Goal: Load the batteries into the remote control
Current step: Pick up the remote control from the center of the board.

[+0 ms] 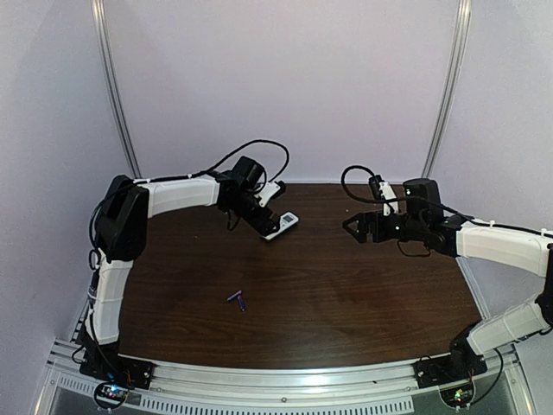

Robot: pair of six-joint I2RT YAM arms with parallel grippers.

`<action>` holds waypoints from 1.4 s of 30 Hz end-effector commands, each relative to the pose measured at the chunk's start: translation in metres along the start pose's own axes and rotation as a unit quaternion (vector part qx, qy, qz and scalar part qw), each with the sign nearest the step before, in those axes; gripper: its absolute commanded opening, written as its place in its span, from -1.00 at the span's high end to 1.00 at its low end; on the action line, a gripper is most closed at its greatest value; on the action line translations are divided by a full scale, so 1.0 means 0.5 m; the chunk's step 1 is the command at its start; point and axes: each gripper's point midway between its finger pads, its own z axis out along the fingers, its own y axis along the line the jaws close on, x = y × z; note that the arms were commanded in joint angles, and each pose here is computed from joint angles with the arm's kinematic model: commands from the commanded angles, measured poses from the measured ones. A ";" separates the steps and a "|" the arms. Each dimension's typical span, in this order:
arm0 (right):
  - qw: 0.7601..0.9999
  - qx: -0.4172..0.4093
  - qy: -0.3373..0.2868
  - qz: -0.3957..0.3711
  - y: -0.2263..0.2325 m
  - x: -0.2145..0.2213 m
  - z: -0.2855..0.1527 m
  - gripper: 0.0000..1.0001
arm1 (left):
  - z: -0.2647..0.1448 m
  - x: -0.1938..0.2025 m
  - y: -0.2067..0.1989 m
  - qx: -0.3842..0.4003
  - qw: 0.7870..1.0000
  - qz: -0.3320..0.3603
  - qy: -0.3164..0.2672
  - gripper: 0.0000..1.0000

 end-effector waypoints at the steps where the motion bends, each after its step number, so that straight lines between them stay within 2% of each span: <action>1: 1.000 0.000 0.009 0.004 -0.010 0.012 -0.004 -0.99 | 0.037 0.001 -0.011 0.015 1.000 0.018 0.014 -0.78; 24: 1.000 -0.017 0.005 0.013 -0.015 0.012 0.009 -0.99 | 0.129 0.031 0.010 -0.001 0.998 0.029 0.060 -0.47; 28: 1.000 -0.019 0.004 0.015 -0.015 0.012 0.010 -0.99 | 0.136 0.045 0.013 -0.006 0.997 0.032 0.070 -0.29; 35: 1.000 -0.018 0.002 0.015 -0.014 0.007 0.004 -0.99 | 0.120 0.033 0.007 0.004 0.997 0.026 0.069 0.21; 42: 1.000 -0.017 -0.008 0.009 -0.009 -0.008 -0.010 -0.99 | 0.032 -0.033 -0.028 0.051 0.998 -0.003 0.030 0.38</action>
